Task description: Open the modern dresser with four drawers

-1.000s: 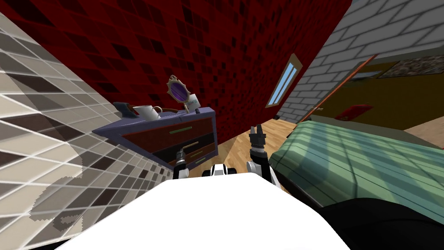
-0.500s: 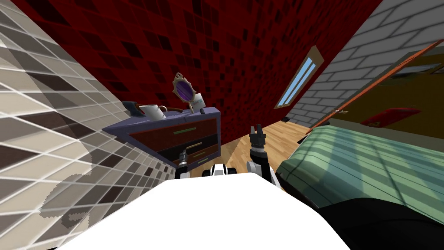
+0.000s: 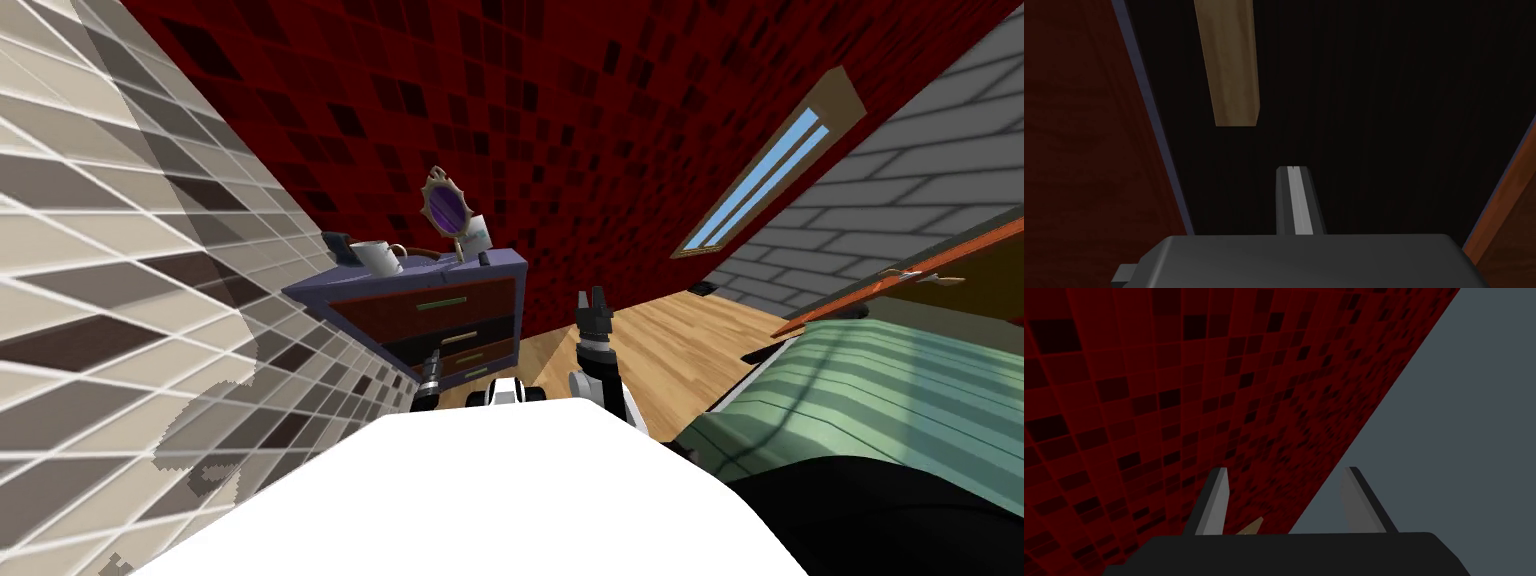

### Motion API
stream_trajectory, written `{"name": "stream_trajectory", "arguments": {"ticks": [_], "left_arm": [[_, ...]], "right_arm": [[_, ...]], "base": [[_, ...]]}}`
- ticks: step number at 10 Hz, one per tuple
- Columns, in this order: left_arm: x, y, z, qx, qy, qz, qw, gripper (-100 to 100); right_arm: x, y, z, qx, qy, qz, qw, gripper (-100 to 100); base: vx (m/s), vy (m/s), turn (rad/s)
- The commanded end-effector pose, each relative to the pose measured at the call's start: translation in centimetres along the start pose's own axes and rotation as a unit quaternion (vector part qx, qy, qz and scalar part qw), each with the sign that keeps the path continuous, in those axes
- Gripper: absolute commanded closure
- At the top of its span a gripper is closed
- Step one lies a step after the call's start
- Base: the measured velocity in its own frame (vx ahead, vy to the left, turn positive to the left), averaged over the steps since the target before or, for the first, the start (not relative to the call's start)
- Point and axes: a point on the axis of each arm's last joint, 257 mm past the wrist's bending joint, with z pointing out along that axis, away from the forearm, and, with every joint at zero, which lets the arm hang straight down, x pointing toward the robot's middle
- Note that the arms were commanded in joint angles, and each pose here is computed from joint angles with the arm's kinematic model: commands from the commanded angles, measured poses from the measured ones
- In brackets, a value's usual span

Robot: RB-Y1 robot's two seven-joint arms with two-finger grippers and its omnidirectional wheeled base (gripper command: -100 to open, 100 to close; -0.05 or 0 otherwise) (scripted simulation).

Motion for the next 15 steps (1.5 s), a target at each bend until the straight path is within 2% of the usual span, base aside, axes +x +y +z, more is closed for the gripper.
{"name": "stream_trajectory", "arguments": {"ticks": [1, 2, 3, 4, 5, 6, 7, 8, 12, 15], "left_arm": [[2.4, -0.3, -1.4, 0.001, 0.026, -0.005, 0.9997, 100], [2.4, -1.0, -1.1, 0.008, 0.026, -0.005, 0.9996, 100], [4.4, -1.0, -2.5, 0.007, 0.045, -0.011, 0.9989, 100], [6.0, -1.9, -3.4, 0.015, 0.059, -0.017, 0.998, 100], [6.3, -1.7, -3.7, 0.012, 0.062, -0.017, 0.9978, 100], [8.3, -1.7, -5.1, 0.008, 0.08, -0.025, 0.9965, 100], [7.1, -1.9, -4.4, 0.011, 0.07, -0.021, 0.9972, 100], [6.1, -2.0, -4.1, 0.011, 0.079, -0.004, 0.9968, -100], [4.3, -2.6, -2.5, 0.013, 0.091, 0.026, 0.9954, -100], [5.2, -3.0, -1.3, 0.009, 0.09, 0.018, 0.9957, -100]], "right_arm": [[0.0, 0.0, 0.0, 0.0, 0.0, 0.0, 1.0, 0], [0.0, 0.0, 0.0, 0.0, 0.0, 0.0, 1.0, 0], [0.0, 0.0, 0.0, 0.0, 0.0, 0.0, 1.0, 0], [0.0, 0.0, 0.0, 0.0, 0.0, 0.0, 1.0, 0], [0.0, 0.0, 0.0, 0.0, 0.0, 0.0, 1.0, 0], [0.0, 0.0, 0.0, 0.0, 0.0, 0.0, 1.0, 0], [0.0, 0.0, 0.0, 0.0, 0.0, 0.0, 1.0, 0], [0.0, 0.0, 0.0, 0.0, 0.0, 0.0, 1.0, 0], [0.0, 0.0, 0.0, 0.0, 0.0, 0.0, 1.0, 0], [0.0, 0.0, 0.0, 0.0, 0.0, 0.0, 1.0, 0]], "base": [[0.071, 0.02, 0.203], [0.072, 0.004, 0.17], [0.097, 0.004, 0.293], [0.155, 0.012, 0.475], [0.137, -0.004, 0.124], [0.112, 0.006, 0.22], [0.052, 0.0, 0.064], [0.008, -0.006, -0.01], [-0.027, -0.017, 0.011], [-0.044, -0.034, 0.012]]}}
